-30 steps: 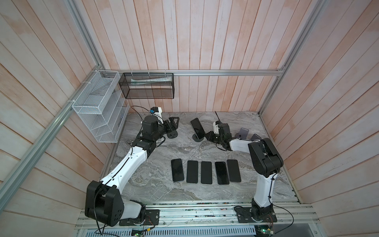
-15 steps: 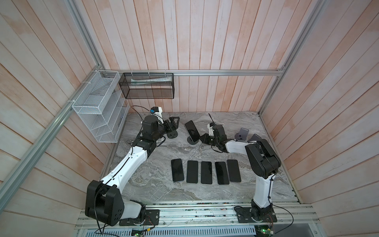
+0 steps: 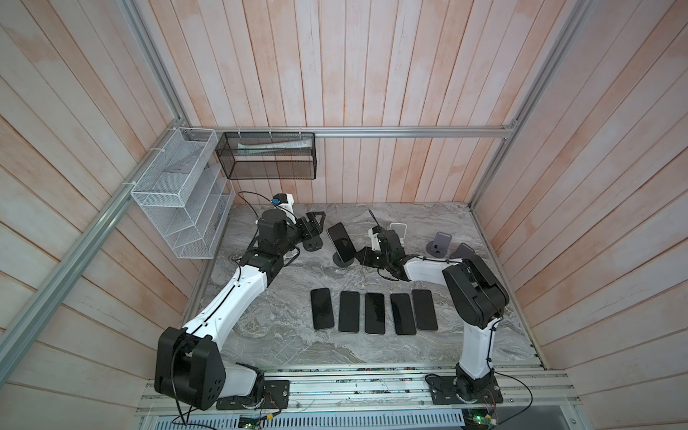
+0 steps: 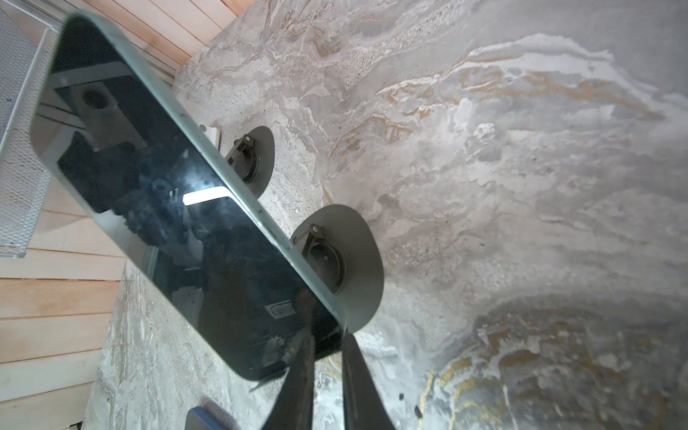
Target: Remove the phone from the phone stand
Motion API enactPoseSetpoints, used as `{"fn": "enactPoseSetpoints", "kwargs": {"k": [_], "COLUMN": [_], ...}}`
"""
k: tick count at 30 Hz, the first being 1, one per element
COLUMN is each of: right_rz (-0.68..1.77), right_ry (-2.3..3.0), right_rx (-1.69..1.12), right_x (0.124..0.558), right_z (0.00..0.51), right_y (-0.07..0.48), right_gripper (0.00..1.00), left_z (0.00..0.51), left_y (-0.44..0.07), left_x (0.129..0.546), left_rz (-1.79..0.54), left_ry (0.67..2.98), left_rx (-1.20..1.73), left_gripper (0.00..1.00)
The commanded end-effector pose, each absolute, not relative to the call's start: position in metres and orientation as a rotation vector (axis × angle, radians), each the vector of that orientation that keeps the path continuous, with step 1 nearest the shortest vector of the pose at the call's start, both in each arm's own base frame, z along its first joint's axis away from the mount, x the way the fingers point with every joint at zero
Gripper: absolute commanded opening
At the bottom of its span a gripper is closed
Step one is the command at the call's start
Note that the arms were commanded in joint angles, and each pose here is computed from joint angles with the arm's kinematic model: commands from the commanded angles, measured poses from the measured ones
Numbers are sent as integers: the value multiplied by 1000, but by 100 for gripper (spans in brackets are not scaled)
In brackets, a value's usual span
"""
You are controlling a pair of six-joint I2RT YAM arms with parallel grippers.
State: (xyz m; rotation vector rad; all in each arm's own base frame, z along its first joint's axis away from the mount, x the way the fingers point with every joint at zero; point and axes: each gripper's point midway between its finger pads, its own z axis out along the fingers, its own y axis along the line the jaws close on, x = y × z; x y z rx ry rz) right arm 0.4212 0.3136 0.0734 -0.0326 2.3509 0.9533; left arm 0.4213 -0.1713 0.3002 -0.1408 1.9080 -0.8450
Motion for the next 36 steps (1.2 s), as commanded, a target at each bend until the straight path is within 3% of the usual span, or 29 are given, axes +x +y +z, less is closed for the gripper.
{"fn": "enactPoseSetpoints", "kwargs": {"k": [1,11,14,18,27,36], "right_rz": [921,861,772,829,851,928], "right_ry": [2372,2357,2323,2286,2340,2384], "right_rx": [-40,-129,-102,-35,-99,-58], "right_x": [412,409,418,437,477,471], "right_z": [74,88,104,117,110,78], "right_y": [309,303,283,260,269,289], "right_gripper": [17,21,23,22,17,15], "left_z": [290,290,290,291,285,283], "left_y": [-165,-160,-158,-154,-153,-152], "left_x": [425,427,428,429,432,432], "left_rz": [-799,-799,-784,-756,-735,-729], "left_ry": [1926,1924,1921,1919,1938,1943], "left_rx": [-147,-160,-161,-169,-174,-184], "left_gripper": [90,90,90,90,90,90]}}
